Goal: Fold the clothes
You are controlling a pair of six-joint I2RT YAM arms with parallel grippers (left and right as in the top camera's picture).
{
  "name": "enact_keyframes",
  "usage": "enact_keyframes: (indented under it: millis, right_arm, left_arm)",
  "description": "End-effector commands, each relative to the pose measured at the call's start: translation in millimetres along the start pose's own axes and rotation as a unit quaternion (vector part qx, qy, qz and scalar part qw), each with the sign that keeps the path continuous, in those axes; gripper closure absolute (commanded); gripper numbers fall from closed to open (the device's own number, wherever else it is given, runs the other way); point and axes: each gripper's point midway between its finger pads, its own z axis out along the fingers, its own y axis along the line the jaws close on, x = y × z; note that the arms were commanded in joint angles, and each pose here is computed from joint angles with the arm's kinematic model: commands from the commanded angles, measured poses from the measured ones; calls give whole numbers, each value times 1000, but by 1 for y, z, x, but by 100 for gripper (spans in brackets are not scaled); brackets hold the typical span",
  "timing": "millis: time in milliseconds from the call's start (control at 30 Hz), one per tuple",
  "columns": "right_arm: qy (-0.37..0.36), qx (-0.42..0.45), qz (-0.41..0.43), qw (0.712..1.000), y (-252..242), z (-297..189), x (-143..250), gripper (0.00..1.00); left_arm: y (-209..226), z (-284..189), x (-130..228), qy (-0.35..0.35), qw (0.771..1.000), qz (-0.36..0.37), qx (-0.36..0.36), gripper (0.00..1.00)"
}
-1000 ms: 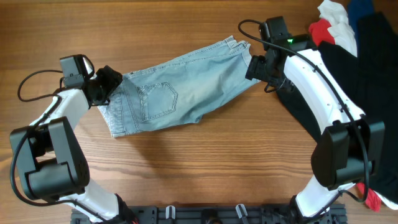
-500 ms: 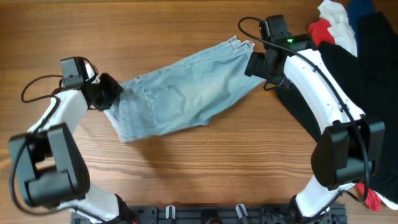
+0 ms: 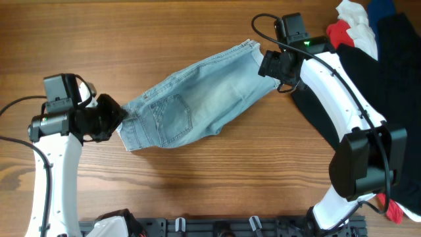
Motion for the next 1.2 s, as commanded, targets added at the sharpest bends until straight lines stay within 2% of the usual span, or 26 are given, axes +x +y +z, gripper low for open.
enact_keyframes:
  millis: [0,267,567,600,667,700,833,933,1000,1133,1167]
  right_arm:
    - [9,-3,-2,1000,4,7,2,11]
    - [18,-1,-10,1000,3,7,6,11]
    - [22,1,-11,1000,2,7,8,10]
    - [22,1,-11,1000,2,7,8,11]
    - [21,1,-11,1000,2,7,8,10]
    - [22,1,-11,1000,2,7,8,10]
    - [22,1,-11,1000,2,7,8,11]
    - [22,1,-11,1000,2,7,8,11]
    - [22,1,-11,1000,1,7,8,10]
    - [28,5,-12,1000,0,7,11,10]
    - [29,6,-12,999,-1,7,12,11]
  left_arm:
    - [28,17,-3,-9,998,-6,-58,96]
    - [65,50,-18,-35,992,-8,-123,96]
    - [46,51,-66,-130,987,15,-93,96]
    - [46,50,-70,-140,985,16,-98,83]
    - [51,50,-72,-146,983,15,-109,24]
    - [53,51,-70,-141,983,14,-114,11]
    - [66,53,-52,-103,985,4,-137,2]
    - [65,54,-41,-79,988,0,-131,0]
    - [55,58,-34,-56,993,-1,-101,7]
    - [36,62,-20,-19,999,-3,-48,34]
    - [35,63,-19,-16,999,-3,-45,46]
